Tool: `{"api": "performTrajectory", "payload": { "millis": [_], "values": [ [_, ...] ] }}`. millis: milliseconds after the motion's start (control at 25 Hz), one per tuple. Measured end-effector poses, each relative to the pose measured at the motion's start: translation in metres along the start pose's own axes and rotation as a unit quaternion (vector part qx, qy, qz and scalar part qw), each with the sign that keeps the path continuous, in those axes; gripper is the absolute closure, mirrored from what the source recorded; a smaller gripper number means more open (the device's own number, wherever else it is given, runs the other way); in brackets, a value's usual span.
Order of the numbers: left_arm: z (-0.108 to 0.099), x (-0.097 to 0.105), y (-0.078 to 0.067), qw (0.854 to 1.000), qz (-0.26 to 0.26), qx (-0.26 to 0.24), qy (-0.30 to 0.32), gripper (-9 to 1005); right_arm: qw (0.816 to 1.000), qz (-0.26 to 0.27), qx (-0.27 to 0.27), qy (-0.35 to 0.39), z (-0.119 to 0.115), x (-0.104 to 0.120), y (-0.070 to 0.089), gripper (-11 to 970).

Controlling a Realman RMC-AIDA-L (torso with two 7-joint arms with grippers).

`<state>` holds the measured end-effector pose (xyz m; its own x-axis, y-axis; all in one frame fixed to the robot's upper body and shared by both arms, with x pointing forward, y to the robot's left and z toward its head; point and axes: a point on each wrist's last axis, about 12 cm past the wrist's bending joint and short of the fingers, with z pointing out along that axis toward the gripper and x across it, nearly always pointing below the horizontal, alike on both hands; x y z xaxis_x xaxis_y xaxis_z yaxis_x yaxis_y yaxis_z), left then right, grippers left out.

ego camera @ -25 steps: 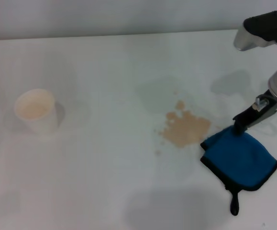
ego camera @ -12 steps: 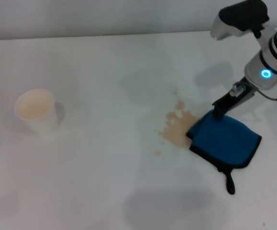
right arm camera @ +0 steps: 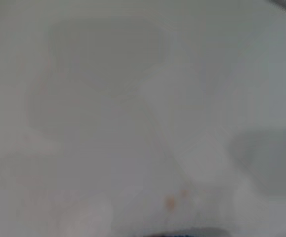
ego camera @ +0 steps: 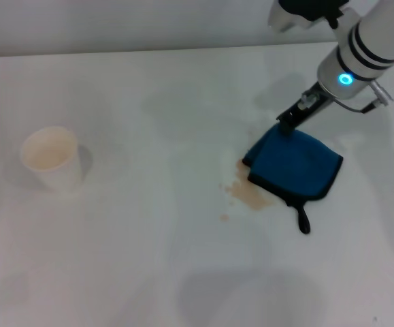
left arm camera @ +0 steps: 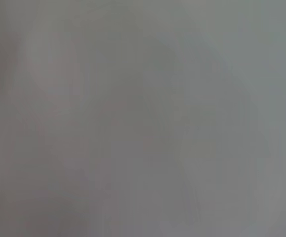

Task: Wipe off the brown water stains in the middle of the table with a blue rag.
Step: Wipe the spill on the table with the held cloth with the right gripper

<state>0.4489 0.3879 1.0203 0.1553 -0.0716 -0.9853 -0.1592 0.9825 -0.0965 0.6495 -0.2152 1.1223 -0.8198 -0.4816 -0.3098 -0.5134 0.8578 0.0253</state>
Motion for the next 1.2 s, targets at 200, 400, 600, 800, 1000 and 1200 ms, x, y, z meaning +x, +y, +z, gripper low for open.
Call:
{"api": "performTrajectory", "payload": {
  "millis": [200,400,600,800,1000,1200],
  "values": [
    [0.0,0.0,0.0,1.0,0.0,0.002,0.0,194,0.998,-0.022,0.032,-0.039,-0.001,-0.02,0.002,917],
    [0.0,0.0,-0.001,1.0,0.001,0.005,0.0,194,0.995,-0.045,0.056,-0.069,0.002,-0.036,0.008,917],
    [0.001,0.0,-0.002,1.0,0.0,0.006,-0.001,194,0.995,-0.063,0.046,-0.063,0.008,-0.039,0.021,917],
    [0.004,0.0,-0.003,1.0,0.0,0.008,0.0,194,0.996,-0.093,-0.003,-0.017,0.013,-0.03,0.041,918],
    [0.005,0.0,-0.004,1.0,0.0,0.008,0.0,194,0.99,-0.114,-0.077,0.033,0.013,-0.016,0.06,918],
    [0.007,-0.002,-0.004,1.0,0.001,0.01,-0.004,193,0.98,-0.128,-0.128,0.078,0.012,-0.001,0.073,918]
  ]
}}
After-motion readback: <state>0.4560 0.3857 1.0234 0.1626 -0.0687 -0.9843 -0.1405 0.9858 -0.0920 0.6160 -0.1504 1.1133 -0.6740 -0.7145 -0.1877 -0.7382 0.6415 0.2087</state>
